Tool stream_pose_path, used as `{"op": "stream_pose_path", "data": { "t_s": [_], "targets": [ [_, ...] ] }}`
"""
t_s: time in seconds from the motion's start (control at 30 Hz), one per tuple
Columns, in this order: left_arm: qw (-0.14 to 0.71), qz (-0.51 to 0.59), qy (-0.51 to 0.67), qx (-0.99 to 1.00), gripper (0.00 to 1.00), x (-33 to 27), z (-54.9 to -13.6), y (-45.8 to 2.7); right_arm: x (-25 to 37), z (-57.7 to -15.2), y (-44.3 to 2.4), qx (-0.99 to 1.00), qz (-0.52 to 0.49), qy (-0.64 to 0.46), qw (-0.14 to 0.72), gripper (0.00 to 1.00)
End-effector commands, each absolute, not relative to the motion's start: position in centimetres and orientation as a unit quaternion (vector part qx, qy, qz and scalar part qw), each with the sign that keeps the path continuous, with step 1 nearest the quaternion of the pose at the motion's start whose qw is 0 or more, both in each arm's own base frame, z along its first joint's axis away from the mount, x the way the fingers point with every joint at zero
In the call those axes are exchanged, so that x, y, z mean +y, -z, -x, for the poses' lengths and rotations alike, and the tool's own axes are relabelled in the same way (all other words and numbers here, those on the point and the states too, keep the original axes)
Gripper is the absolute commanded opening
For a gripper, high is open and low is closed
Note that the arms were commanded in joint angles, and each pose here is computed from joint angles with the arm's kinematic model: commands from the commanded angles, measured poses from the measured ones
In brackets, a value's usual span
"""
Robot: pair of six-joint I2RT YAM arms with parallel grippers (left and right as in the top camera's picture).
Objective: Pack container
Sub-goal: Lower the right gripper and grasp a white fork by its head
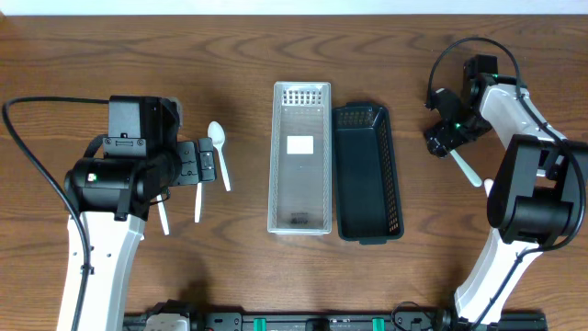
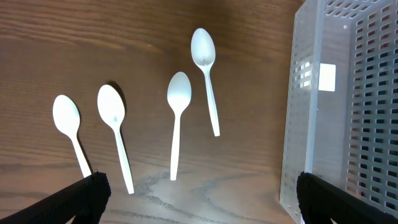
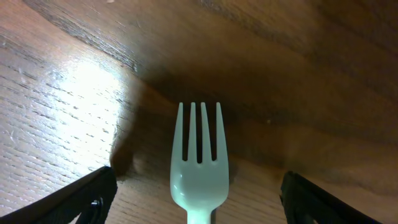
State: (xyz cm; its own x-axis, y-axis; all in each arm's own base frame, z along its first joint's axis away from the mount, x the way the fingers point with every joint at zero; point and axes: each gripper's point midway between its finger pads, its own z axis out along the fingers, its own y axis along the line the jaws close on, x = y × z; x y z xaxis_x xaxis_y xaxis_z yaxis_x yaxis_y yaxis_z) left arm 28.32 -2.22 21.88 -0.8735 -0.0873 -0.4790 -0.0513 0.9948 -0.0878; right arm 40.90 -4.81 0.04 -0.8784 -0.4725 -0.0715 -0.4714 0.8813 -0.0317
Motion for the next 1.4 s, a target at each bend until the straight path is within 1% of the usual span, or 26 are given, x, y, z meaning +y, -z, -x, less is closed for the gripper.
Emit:
{"op": "stream_pose_path", "data": {
  "t_s": [0.0, 0.1, 0.13, 0.2, 0.23, 0.3, 0.47, 0.53, 0.6, 0.67, 0.97, 1.07, 1.13, 1.2, 1.3, 1.37],
  "targets": [
    [0.255, 0.038, 0.032, 0.966, 0.98, -2.0, -28.6, -22.4, -4.7, -40.7, 0.5, 0.969, 0.243, -0.006, 0.037, 0.83],
    [0.255, 0.038, 0.032, 0.966, 0.98, -2.0, -28.6, -22.4, -4.6, -40.4, 0.7, 0.969, 0.244, -0.008, 0.033, 0.78],
    [0.255, 0.038, 0.032, 0.966, 0.98, -2.0, -28.6, -22.4, -4.6, -40.3, 0.8, 0.969, 0.244, -0.008, 0.032, 0.74],
    [0.255, 0.038, 0.032, 0.966, 0.98, -2.0, -28.6, -22.4, -4.6, -40.2, 0.8, 0.969, 0.243, -0.009, 0.03, 0.63],
    [0.255, 0.038, 0.032, 0.966, 0.98, -2.0, -28.6, -22.4, -4.6, -40.2, 0.9, 0.969, 0.243, -0.009, 0.03, 0.59],
    [0.255, 0.038, 0.032, 0.966, 0.98, -2.0, -28.6, -22.4, -4.6, -40.2, 0.9, 0.971, 0.236, -0.009, 0.03, 0.57],
    [0.255, 0.038, 0.032, 0.966, 0.98, -2.0, -28.6, -22.4, -4.6, -40.1, 0.9, 0.974, 0.226, -0.009, 0.029, 0.47],
    [0.255, 0.038, 0.032, 0.966, 0.98, -2.0, -28.6, -22.4, -4.6, -40.2, 0.9, 0.975, 0.221, -0.009, 0.029, 0.41],
    [0.255, 0.038, 0.032, 0.966, 0.98, -2.0, -28.6, -22.4, -4.6, -40.1, 0.9, 0.975, 0.219, -0.01, 0.029, 0.34],
    [0.255, 0.038, 0.032, 0.966, 0.98, -2.0, -28.6, -22.4, -4.6, -40.1, 0.9, 0.976, 0.217, -0.01, 0.029, 0.3],
    [0.255, 0.038, 0.032, 0.966, 0.98, -2.0, -28.6, -22.4, -4.6, -40.7, 0.8, 0.982, 0.187, -0.007, 0.039, 0.02],
    [0.255, 0.038, 0.032, 0.966, 0.98, -2.0, -28.6, -22.4, -4.6, -41.3, 0.0, 0.986, 0.16, -0.005, 0.05, 0.01],
    [0.255, 0.038, 0.032, 0.966, 0.98, -2.0, -28.6, -22.4, -4.2, -42.0, -1.6, 0.987, 0.147, -0.001, 0.067, 0.01],
    [0.255, 0.038, 0.032, 0.966, 0.98, -2.0, -28.6, -22.4, -3.7, -43.0, -3.9, 0.987, 0.135, 0.004, 0.092, 0.01],
    [0.255, 0.038, 0.032, 0.966, 0.98, -2.0, -28.6, -22.4, -2.6, -44.3, -8.8, 0.985, 0.101, 0.009, 0.143, 0.01],
    [0.254, 0.038, 0.032, 0.966, 0.98, -2.0, -28.6, -22.3, -1.3, -44.5, -12.6, 0.982, 0.056, 0.002, 0.179, 0.01]
  ]
}}
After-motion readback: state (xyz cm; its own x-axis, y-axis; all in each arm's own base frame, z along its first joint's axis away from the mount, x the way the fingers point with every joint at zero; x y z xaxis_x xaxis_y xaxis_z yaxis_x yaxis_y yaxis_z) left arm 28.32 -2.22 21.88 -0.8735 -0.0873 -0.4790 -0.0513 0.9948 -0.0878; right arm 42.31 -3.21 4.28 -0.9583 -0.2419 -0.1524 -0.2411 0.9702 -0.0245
